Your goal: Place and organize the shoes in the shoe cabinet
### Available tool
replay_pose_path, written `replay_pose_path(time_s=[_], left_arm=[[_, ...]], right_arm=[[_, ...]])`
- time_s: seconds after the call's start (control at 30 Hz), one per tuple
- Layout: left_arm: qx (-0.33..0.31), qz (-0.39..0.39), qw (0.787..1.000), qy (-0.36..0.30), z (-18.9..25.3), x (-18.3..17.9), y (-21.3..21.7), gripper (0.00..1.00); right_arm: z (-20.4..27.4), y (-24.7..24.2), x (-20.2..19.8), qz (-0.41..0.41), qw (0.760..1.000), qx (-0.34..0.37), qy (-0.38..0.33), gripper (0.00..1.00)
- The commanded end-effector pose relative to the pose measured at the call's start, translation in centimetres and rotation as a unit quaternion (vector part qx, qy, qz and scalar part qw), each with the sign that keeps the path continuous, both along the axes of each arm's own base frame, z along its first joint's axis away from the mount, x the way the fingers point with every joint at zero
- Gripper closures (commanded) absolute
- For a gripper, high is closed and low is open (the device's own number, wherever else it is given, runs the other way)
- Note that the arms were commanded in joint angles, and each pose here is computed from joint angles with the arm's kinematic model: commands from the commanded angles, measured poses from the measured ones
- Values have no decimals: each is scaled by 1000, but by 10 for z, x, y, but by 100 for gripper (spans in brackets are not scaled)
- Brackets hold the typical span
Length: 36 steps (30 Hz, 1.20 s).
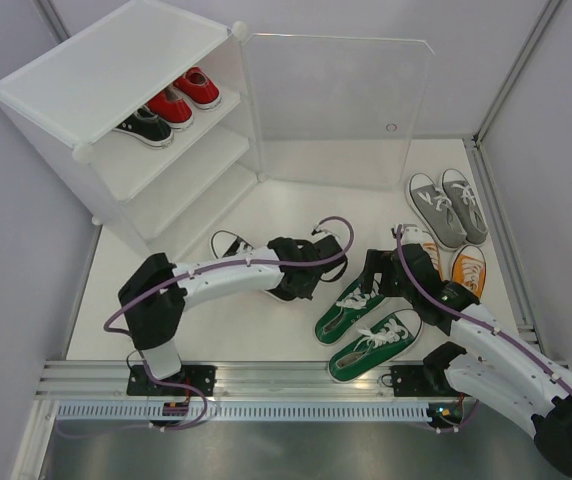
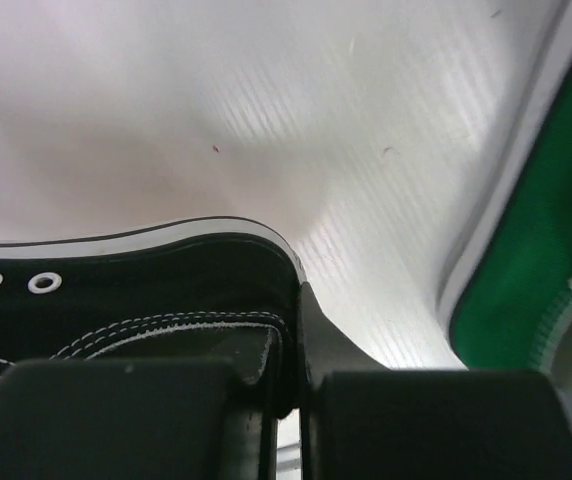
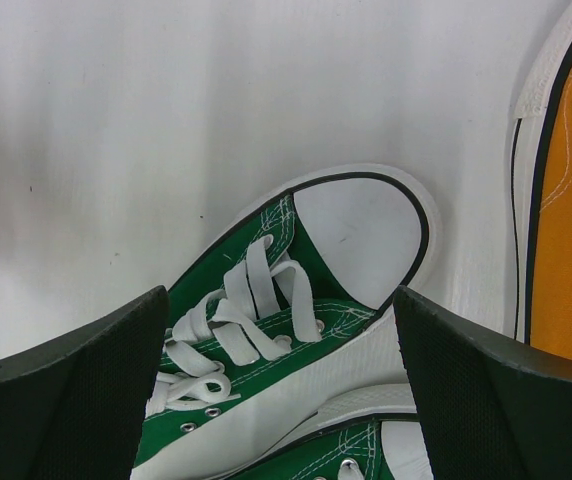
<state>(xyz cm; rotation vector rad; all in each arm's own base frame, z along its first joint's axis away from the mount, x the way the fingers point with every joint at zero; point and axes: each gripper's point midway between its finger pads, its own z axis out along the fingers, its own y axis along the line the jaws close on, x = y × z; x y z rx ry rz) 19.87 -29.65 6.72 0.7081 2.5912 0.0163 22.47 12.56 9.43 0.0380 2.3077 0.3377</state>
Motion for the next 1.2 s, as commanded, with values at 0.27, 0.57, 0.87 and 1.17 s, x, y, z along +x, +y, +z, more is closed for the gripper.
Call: replay_pose_path(time_s=[0.27,0.57,0.87,1.17], left_arm=[[-85,-26,987,-130,238,47,31,98],[-109,-15,976,-187,313,92,100,98],[-136,33,969,-202,324,127,150,98],[-121,69,965,-220,325,155,189,94]], right_arm=[[11,5,3,7,999,21,-24,4],[12,7,3,10,999,25,-26,4],[9,8,3,11,999,25,-23,4],[7,7,3,10,999,24,-19,4]])
